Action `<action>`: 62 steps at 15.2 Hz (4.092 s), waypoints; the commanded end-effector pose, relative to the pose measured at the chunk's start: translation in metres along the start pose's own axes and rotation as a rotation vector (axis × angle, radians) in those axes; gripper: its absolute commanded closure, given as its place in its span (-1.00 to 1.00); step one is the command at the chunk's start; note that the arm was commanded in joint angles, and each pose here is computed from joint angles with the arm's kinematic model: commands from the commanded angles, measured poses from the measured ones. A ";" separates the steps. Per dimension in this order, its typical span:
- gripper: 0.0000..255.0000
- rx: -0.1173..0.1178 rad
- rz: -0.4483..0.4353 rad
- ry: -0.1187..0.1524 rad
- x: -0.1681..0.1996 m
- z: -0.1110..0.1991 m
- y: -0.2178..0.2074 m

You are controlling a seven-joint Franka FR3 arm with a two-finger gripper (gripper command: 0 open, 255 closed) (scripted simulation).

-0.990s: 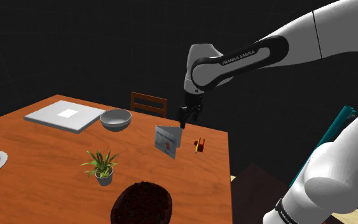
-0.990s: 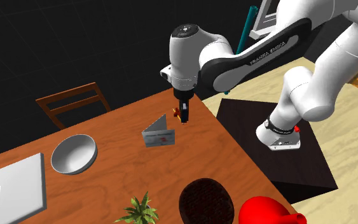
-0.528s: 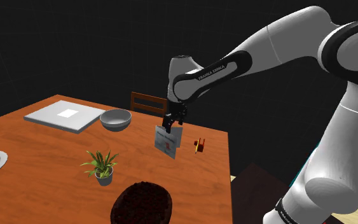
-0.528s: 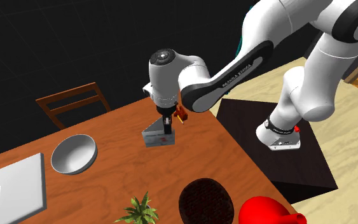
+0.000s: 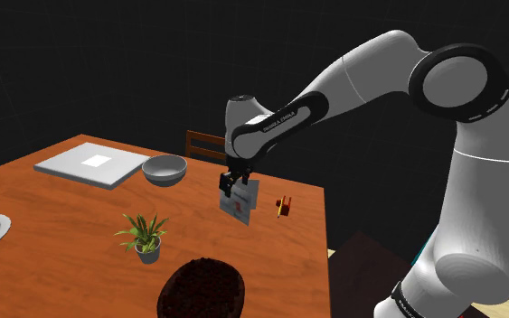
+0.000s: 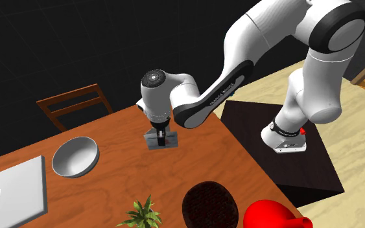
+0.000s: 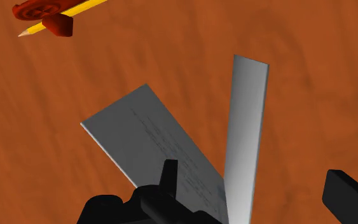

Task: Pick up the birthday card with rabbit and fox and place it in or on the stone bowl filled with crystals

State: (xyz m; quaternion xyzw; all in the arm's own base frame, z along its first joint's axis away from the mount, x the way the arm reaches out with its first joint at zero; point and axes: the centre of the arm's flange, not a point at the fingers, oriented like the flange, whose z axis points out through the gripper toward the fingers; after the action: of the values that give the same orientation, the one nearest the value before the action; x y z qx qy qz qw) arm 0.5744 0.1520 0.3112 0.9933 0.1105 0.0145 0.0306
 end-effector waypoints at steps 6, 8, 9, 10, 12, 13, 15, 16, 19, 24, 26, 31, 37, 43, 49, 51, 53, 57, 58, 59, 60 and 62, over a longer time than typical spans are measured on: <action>-1.00 0.000 0.000 0.001 0.000 0.019 0.000; -1.00 0.000 0.000 0.001 0.000 0.019 0.000; -1.00 0.000 0.000 0.001 0.000 0.019 0.000; -1.00 0.000 0.000 0.001 0.000 0.019 0.000; 1.00 0.000 0.000 0.001 0.000 0.019 0.000; 1.00 0.000 0.000 0.001 0.000 0.019 0.000; 1.00 0.000 0.000 0.001 0.000 0.019 0.000; 1.00 0.000 0.000 0.001 0.000 0.019 0.000; 1.00 0.000 0.000 0.001 0.000 0.019 0.000; 1.00 0.000 0.000 0.001 0.001 -0.002 0.001; 1.00 0.000 0.000 0.001 0.001 -0.013 0.002; 1.00 0.000 0.000 0.001 0.001 -0.039 0.004; 1.00 0.000 0.000 0.001 0.002 -0.071 0.006; 1.00 0.000 0.000 0.001 0.003 -0.102 0.008; 1.00 0.000 0.000 0.001 0.004 -0.134 0.010; 1.00 0.000 0.000 0.001 0.004 -0.144 0.010; 1.00 0.000 0.000 0.001 0.004 -0.151 0.011; 1.00 0.000 0.000 0.001 -0.021 -0.161 -0.035; 1.00 0.000 0.000 0.001 -0.027 -0.164 -0.046; 1.00 0.000 0.000 0.001 -0.033 -0.166 -0.057; 1.00 0.000 0.000 0.001 -0.040 -0.169 -0.069; 1.00 0.000 0.000 0.001 -0.052 -0.174 -0.092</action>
State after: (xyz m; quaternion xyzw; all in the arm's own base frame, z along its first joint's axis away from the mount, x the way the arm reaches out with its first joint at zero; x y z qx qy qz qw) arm 0.5035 0.2274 0.4759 0.9932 0.1111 0.0145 0.0307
